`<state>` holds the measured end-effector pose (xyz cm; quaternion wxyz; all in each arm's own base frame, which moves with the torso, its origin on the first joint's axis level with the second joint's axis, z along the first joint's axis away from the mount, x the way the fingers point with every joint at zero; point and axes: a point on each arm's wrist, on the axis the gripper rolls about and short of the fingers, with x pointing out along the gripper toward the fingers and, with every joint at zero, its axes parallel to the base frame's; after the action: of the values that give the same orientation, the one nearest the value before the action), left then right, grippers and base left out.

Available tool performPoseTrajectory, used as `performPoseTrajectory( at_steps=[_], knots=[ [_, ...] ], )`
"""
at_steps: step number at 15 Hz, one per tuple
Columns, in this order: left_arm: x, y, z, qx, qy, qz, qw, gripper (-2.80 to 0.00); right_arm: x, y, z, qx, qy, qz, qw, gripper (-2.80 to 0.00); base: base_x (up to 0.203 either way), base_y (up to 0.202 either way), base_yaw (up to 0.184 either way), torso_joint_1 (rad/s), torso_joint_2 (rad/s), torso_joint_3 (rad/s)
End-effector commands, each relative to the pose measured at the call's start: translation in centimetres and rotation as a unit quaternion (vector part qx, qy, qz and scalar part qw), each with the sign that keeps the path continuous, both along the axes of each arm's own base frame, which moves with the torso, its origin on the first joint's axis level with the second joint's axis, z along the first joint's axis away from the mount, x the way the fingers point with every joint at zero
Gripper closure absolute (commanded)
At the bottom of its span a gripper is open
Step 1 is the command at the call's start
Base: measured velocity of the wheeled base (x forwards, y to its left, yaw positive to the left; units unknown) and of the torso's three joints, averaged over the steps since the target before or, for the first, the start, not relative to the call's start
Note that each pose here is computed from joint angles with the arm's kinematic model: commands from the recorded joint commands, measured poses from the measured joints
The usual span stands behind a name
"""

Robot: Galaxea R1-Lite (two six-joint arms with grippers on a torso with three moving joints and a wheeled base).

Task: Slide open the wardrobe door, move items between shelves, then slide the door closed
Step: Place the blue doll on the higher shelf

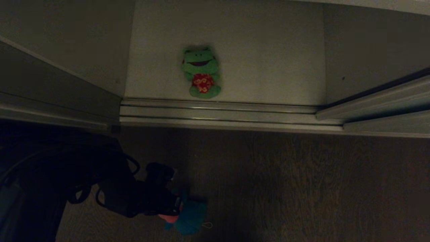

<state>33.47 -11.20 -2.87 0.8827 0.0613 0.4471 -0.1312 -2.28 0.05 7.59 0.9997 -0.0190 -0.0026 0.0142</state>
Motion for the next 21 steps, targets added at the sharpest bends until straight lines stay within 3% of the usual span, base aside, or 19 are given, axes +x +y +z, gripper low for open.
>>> performPoseTrajectory(
  at_steps=[1,6,13,21],
  knots=[
    [-0.2,0.0,-0.1,0.001,0.002,-0.001,1.0,0.0,0.0,0.0,0.0,0.0,-0.002,0.0,1.0,0.0,0.0,0.0,0.0,0.0,0.0,0.0],
    [-0.2,0.1,2.2,-0.011,-0.026,0.0,0.9996,0.0,0.0,0.0,0.0,0.0,-0.002,0.0,1.0,0.0,0.0,0.0,0.0,0.0,0.0,0.0],
    [-2.1,1.5,8.9,-0.053,-0.095,0.034,0.9935,0.0,0.0,0.0,0.0,0.0,-0.002,0.0,1.0,0.0,0.0,0.0,0.0,0.0,0.0,0.0],
    [-8.8,4.0,16.2,-0.082,-0.177,0.05,0.9796,0.0,0.0,0.0,0.0,0.0,-0.002,0.0,1.0,0.0,0.0,0.0,0.0,0.0,0.0,0.0]
  ],
)
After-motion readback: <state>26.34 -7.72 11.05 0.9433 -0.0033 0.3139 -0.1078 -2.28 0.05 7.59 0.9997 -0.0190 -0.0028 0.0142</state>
